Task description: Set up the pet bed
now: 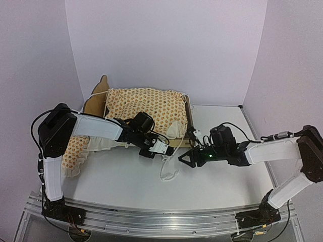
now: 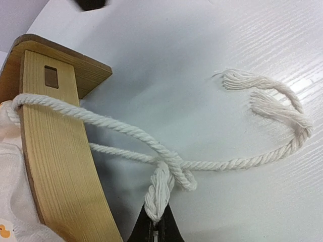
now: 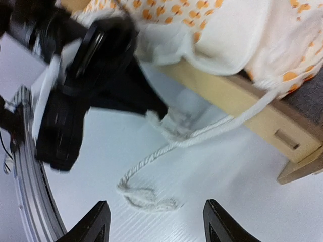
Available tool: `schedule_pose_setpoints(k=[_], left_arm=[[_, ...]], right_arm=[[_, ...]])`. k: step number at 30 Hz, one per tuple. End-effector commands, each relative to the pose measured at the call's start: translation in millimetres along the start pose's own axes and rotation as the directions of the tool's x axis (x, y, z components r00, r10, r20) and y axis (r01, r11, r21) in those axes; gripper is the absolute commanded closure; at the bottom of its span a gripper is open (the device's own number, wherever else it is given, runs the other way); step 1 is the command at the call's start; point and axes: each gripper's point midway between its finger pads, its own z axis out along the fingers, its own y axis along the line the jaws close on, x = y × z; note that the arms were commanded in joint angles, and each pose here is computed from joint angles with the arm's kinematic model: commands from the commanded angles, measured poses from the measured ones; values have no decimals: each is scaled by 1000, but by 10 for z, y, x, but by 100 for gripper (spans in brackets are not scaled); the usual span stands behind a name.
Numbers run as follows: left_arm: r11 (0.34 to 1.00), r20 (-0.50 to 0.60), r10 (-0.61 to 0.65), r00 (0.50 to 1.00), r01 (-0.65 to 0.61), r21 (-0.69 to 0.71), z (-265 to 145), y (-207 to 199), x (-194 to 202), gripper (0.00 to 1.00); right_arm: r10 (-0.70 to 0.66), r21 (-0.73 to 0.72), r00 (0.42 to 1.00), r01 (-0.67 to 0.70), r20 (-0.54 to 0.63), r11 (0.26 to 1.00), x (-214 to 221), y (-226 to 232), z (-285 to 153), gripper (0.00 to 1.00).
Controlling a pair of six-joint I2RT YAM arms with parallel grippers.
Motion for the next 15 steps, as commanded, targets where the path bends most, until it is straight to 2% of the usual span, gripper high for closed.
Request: schedule_pose_setpoints(k=[1,10,15], left_arm=[[996,11,-74,997,75,-50,-284,319,-190,100],[990,-10,-131,991,130,-57,-311,344,-139,100],[990,-9,-132,991,131,-61,-313,355,-133,100]], right_arm=[[-275,18,951,280,-140,960,452,177,103,36],[-472,-73,838,472,-273,879,674,349,696,29],[-529,-183,799,496,-286,849,827,485,846,27]])
